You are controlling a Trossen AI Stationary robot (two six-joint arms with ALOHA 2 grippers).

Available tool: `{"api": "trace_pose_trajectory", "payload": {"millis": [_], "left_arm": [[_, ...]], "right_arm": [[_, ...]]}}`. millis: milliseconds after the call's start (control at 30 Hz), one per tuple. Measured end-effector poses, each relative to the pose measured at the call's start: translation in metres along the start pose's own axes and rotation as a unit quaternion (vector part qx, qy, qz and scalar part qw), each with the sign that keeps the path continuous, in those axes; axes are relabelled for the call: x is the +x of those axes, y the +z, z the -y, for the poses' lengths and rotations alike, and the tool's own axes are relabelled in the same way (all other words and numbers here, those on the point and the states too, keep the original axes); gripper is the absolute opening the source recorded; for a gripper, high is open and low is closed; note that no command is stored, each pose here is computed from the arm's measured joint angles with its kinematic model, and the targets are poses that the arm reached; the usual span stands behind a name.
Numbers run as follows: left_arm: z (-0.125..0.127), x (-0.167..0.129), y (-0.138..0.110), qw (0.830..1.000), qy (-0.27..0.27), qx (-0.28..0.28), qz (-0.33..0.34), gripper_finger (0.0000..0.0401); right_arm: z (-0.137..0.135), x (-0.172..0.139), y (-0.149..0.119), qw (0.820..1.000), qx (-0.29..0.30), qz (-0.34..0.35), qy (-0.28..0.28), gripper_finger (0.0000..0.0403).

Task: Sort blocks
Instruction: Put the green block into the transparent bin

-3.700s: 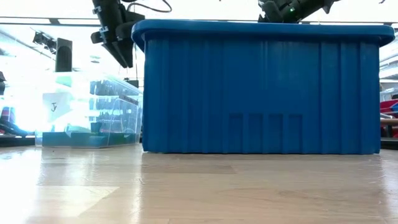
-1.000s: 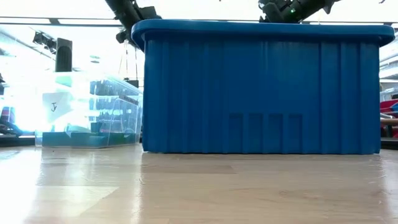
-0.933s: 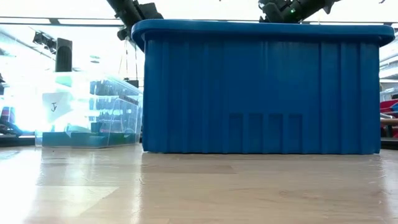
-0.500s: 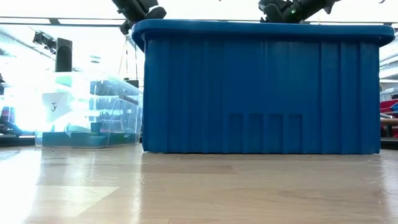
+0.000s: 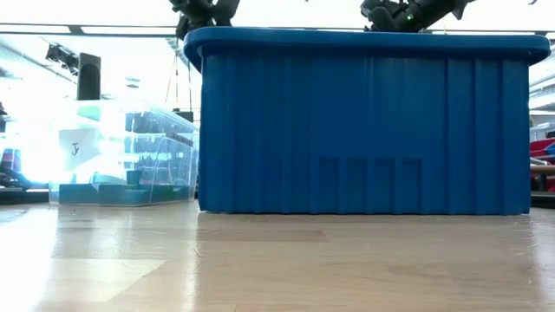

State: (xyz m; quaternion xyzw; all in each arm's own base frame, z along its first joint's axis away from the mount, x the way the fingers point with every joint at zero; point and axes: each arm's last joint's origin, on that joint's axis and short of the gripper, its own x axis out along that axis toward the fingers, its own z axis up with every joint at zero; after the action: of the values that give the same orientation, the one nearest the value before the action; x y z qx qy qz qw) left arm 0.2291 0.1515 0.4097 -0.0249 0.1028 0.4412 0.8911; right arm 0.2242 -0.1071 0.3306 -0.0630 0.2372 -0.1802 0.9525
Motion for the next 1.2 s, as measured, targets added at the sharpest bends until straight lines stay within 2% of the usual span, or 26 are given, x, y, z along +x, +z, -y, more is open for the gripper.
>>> {"api": "trace_pose_trajectory", "payload": {"millis": [400, 467, 767, 867, 933, 1000, 1133, 1200], "left_arm": [[0.002, 0.004, 0.017, 0.994, -0.007, -0.063, 0.091, 0.0147], [0.002, 0.002, 0.023, 0.989, -0.011, -0.085, 0.124, 0.0147], [0.001, -0.005, 0.041, 0.969, -0.026, -0.121, 0.214, 0.0147], [0.004, -0.003, 0.043, 0.963, -0.067, -0.127, 0.227, 0.0147], [0.008, 0.002, 0.042, 0.961, -0.108, -0.118, 0.228, 0.0147], [0.014, 0.009, 0.045, 0.961, -0.125, -0.112, 0.22, 0.0147], [0.03, 0.032, 0.05, 0.974, -0.138, -0.09, 0.154, 0.0147], [0.04, 0.045, 0.054, 0.982, -0.139, -0.059, 0.116, 0.0147]], "right_arm": [[0.0, 0.0, 0.0, 1.0, -0.002, -0.001, 0.0, 0.0197], [0.0, 0.0, 0.0, 1.0, -0.003, 0.0, 0.0, 0.0197], [0.0, 0.0, 0.001, 1.0, -0.008, 0.003, -0.001, 0.0197], [0.0, 0.0, 0.001, 1.0, -0.008, 0.003, -0.001, 0.0197], [0.0, 0.0, 0.001, 1.0, -0.01, 0.003, -0.001, 0.0197], [0.0, 0.0, 0.001, 1.0, -0.014, 0.003, -0.001, 0.0197], [0.0, 0.0, 0.001, 1.0, -0.016, 0.003, -0.001, 0.0197], [0.0, 0.0, 0.001, 1.0, -0.016, 0.004, -0.001, 0.0197]]}}
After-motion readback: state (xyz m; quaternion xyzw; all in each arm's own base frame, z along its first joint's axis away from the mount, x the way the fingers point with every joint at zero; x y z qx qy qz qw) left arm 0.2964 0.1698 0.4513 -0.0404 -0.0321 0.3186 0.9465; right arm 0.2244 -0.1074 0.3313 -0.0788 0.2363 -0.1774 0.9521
